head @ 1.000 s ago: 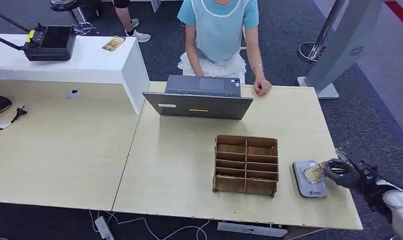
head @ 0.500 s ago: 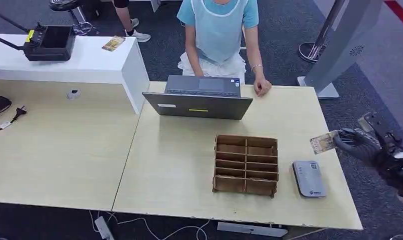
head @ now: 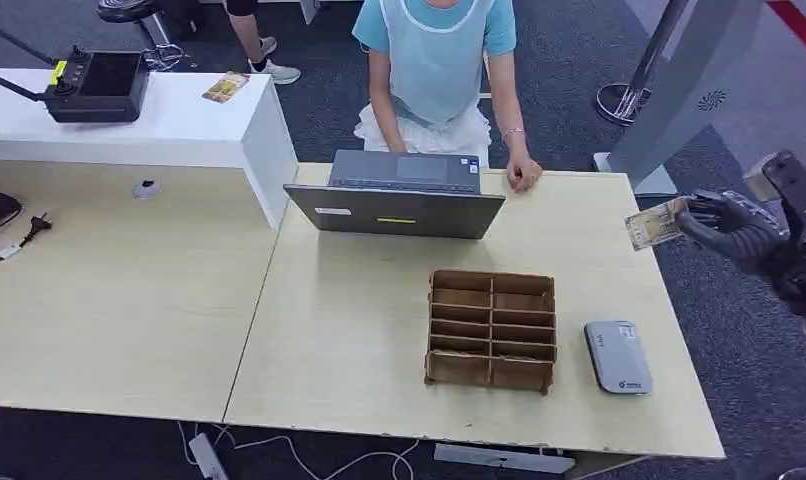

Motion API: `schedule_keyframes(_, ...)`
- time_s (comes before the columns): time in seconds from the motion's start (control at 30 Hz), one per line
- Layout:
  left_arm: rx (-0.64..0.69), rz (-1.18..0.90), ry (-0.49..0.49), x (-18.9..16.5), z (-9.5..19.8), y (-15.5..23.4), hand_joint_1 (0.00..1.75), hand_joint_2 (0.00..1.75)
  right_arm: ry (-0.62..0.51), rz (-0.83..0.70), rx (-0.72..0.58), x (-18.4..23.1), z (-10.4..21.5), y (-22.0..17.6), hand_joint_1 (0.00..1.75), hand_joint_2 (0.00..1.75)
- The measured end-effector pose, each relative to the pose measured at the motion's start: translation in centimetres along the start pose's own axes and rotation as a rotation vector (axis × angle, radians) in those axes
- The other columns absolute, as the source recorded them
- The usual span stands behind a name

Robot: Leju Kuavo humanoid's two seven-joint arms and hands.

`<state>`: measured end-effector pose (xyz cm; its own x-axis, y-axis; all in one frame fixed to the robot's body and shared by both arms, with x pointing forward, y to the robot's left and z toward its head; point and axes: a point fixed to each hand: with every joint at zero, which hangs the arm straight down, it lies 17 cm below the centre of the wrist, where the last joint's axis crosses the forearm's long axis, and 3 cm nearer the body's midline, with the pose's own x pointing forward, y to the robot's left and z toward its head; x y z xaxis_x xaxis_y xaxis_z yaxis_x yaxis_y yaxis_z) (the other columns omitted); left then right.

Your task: Pass the card to the sensor for recognition and then transmit it.

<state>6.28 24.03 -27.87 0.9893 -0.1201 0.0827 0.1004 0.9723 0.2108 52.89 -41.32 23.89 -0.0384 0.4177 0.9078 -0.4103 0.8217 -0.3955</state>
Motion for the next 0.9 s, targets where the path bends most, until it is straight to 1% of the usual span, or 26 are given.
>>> schedule_keyframes(0.1, -0.003, 0.0, -0.002, 0.1, 0.0, -0.1, 0.0, 0.0, -0.041, 0.033, -0.002, 3.5, -1.6, -0.7, 1.75, 1.75)
schedule_keyframes(0.2, -0.006, -0.004, -0.004, 0.2, 0.0, -0.1, 0.0, 0.0, -0.093, 0.073, -0.009, 7.4, -3.9, -0.5, 1.75, 1.75)
schedule_keyframes(0.3, -0.009, -0.007, -0.002, 0.3, 0.1, -0.2, 0.0, 0.0, -0.138, 0.157, -0.093, 11.7, -6.9, -1.0, 1.75, 1.75)
schedule_keyframes(0.43, -0.017, -0.01, -0.001, 0.3, 0.1, -0.4, 0.0, 0.0, -0.187, 0.299, -0.223, 16.5, -10.3, -0.5, 1.75, 1.75)
schedule_keyframes(0.5, -0.018, -0.013, -0.002, 0.4, 0.1, -0.4, 0.0, 0.0, -0.212, 0.337, -0.245, 18.9, -11.4, 0.4, 1.75, 1.75)
schedule_keyframes(0.6, -0.018, -0.015, -0.003, 0.4, 0.1, -0.4, 0.0, 0.0, -0.248, 0.355, -0.235, 21.5, -12.5, 2.0, 1.75, 1.75)
schedule_keyframes(0.67, -0.018, -0.017, -0.003, 0.4, 0.1, -0.4, 0.0, 0.0, -0.252, 0.38, -0.246, 22.2, -12.8, 2.2, 1.75, 1.75)
schedule_keyframes(0.87, -0.029, -0.037, -0.003, 0.5, 0.2, -0.7, 0.0, 0.0, -0.263, 0.59, -0.333, 26.2, -14.2, 3.3, 1.75, 1.75)
schedule_keyframes(0.9, -0.03, -0.04, -0.004, 0.5, 0.2, -0.8, 0.0, 0.0, -0.269, 0.604, -0.335, 26.7, -14.3, 3.7, 1.75, 1.75)
